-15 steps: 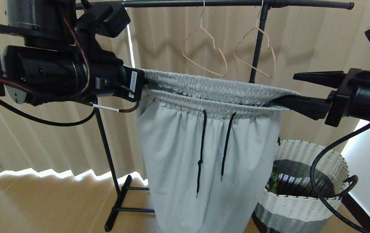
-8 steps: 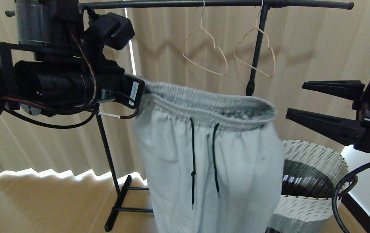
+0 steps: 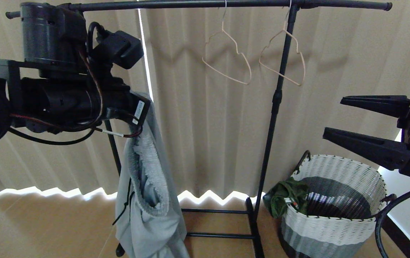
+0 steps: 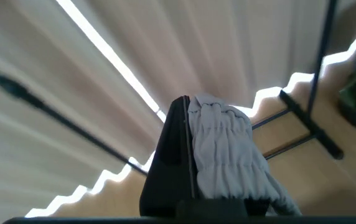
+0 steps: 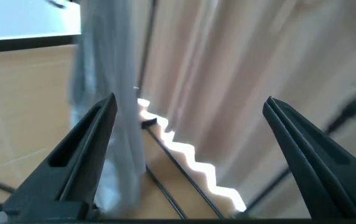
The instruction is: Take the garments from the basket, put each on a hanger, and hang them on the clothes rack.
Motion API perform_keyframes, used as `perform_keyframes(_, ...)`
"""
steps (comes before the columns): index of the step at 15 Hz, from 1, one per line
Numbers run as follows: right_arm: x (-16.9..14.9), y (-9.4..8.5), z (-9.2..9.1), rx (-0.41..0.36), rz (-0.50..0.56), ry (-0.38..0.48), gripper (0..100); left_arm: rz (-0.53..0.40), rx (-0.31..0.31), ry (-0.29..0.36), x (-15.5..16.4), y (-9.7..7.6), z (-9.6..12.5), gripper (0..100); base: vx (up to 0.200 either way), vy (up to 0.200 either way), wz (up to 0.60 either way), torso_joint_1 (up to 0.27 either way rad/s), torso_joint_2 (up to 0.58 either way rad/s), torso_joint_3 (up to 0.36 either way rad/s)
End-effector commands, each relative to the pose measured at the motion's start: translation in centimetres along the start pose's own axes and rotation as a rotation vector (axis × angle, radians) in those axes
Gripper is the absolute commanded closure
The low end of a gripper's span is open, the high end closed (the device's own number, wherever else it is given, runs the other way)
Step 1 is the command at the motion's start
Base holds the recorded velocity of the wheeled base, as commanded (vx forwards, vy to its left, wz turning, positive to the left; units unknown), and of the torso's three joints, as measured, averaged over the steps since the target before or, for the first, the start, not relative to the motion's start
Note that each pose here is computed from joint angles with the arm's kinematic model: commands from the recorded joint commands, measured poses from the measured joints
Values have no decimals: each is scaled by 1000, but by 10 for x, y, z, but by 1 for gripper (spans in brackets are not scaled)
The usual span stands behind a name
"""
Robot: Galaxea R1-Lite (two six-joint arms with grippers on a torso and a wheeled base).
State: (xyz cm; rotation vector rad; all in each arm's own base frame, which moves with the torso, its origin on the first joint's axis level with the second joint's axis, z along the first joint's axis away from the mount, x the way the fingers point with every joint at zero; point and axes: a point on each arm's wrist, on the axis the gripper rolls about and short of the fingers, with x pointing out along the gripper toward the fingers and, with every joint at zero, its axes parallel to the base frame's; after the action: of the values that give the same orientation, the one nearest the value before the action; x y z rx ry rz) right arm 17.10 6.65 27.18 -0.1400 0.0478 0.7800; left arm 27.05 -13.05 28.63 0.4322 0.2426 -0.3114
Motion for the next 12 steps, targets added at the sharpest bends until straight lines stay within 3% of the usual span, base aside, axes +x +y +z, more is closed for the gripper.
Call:
perform_keyframes(1,-5,-10,-6,-3,-106,30,0,33,-21,0,-20,13,-7,100,0,0,0,0,0,0)
perform_keyframes(4,-11,-23,-22,-75,-291,112,0,75,-51,17,-52,27,-28,100,0,0,0,0,0,0)
perform_keyframes(7,-25,-34,-31,-117,-425,162,0,5,-118,-32,-84,32,-41,100,0,0,0,0,0,0)
perform_keyframes(11,-37,-38,-42,-139,-493,198,0,-2,-158,-17,-93,29,-53,100,0,0,0,0,0,0)
perform_keyframes(12,-42,-38,-51,-189,-537,235,0,-2,-167,-25,-95,30,-52,100,0,0,0,0,0,0)
